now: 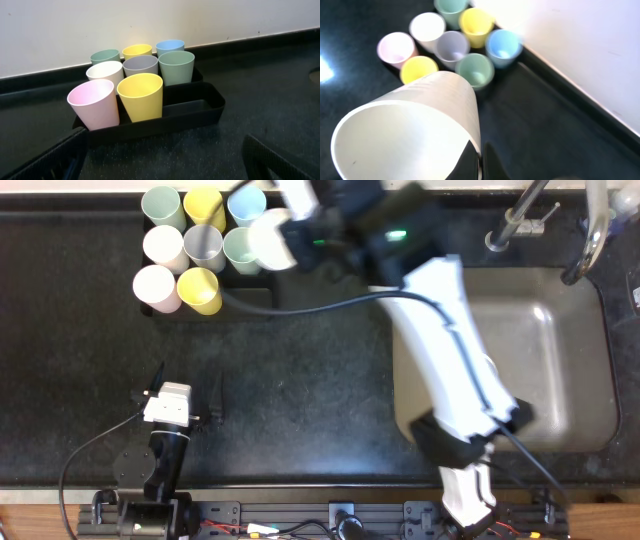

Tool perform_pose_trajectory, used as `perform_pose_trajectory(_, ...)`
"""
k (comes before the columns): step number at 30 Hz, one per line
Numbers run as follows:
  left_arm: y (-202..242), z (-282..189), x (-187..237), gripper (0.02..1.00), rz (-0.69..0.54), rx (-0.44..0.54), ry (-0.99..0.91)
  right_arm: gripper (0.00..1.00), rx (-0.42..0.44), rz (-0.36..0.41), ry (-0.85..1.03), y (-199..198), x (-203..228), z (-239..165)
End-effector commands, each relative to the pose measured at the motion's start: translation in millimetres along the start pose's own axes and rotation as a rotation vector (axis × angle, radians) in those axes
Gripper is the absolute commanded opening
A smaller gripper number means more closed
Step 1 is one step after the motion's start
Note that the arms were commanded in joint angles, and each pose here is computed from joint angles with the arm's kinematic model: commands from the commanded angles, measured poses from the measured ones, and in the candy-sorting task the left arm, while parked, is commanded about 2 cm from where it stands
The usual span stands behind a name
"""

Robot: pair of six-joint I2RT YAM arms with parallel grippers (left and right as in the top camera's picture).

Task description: Store Cups

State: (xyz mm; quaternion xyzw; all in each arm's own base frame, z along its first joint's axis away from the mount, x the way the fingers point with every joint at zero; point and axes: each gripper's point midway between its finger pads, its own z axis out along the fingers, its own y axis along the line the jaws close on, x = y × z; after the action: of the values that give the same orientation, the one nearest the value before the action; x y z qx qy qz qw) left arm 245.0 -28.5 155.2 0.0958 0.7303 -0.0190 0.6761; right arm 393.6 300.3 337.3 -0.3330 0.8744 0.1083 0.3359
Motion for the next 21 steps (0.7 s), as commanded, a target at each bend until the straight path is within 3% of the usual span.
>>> perform_pose_trajectory(1, 0.4, -0.7, -1.6, 0.998, 0.021, -0.003, -0.008, 0.042, -0.008, -0.025, 0.05, 24.1, 3.2, 45.3)
perform_pose_trajectory(10, 0.4, -0.7, -1.6, 1.0, 0.021, -0.003, -0.008, 0.042, 0.051, -0.044, 0.1, 18.5, 12.0, 93.2)
perform_pose_trajectory(21, 0.3, -0.7, -1.6, 1.0, 0.021, -0.002, -0.008, 0.042, 0.025, -0.053, 0.202, 22.3, 38.0, 127.9)
